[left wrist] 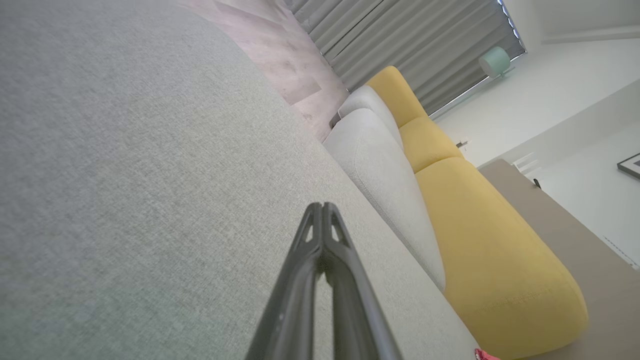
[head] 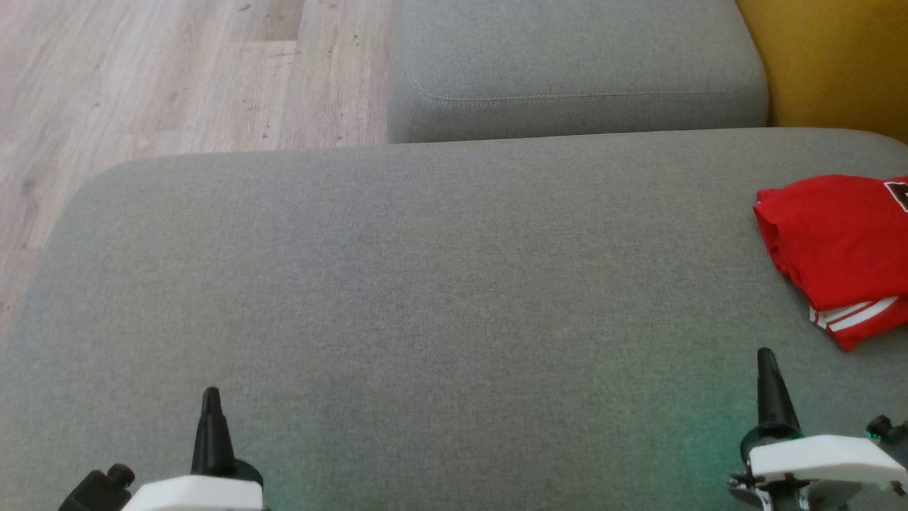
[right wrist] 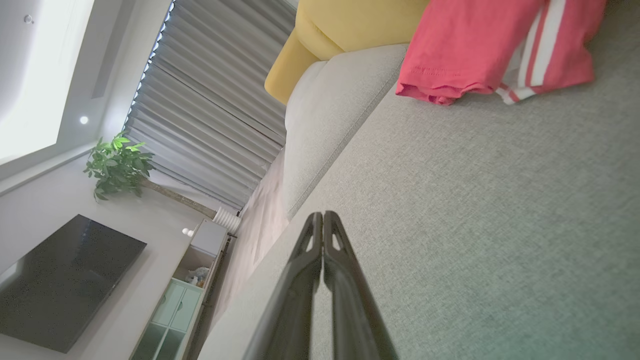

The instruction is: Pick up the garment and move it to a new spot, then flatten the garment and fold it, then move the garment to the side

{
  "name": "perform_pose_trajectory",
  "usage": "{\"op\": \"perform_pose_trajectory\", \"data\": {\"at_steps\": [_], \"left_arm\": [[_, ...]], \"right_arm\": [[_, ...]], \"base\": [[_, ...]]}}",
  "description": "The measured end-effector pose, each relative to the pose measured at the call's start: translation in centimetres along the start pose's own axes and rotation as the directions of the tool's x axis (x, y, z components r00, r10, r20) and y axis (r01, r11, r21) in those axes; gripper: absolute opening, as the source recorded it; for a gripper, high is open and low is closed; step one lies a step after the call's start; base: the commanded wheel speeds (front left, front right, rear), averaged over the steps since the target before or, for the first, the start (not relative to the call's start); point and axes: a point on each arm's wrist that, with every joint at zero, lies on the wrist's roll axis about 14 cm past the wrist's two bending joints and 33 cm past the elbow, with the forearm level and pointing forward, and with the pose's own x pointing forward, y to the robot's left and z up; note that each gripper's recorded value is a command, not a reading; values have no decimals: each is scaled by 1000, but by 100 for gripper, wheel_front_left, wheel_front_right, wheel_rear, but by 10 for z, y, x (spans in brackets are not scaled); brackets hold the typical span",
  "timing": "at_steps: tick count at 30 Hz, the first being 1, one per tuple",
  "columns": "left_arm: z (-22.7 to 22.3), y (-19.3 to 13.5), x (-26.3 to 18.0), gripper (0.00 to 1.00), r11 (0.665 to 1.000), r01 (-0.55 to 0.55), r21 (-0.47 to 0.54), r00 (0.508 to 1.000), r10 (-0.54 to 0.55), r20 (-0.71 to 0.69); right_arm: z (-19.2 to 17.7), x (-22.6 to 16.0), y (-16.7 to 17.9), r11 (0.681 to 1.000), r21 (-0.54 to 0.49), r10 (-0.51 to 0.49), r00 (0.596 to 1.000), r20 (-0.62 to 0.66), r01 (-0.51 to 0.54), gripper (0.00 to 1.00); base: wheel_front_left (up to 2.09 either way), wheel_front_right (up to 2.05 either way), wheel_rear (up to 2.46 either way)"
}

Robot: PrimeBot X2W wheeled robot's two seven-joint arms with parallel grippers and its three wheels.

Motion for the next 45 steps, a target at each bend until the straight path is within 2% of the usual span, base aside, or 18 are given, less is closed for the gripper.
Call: {"op": "perform_pose_trajectory", "data": {"at_steps": [12, 21, 37, 45], "left_arm": [[4, 0, 9, 0, 992, 0, -128, 1000, -1, -7], [6, -1, 16, 0, 970, 4, -244, 1000, -8, -16], [12, -4, 28, 0, 911, 20, -411, 1000, -27, -12], [16, -9, 36, 0, 868, 35, -496, 999, -46, -10]], "right_arm": [[8, 6, -1, 992, 129, -8, 1000, 15, 6, 0], [16, 12, -1, 969, 248, -11, 1000, 26, 4, 0], [27, 19, -1, 909, 417, -11, 999, 46, -9, 0], [32, 21, -3, 866, 501, -11, 998, 54, -17, 0]], "base": [[0, 0, 0], [0, 0, 0], [0, 0, 0], [0, 0, 0]]}}
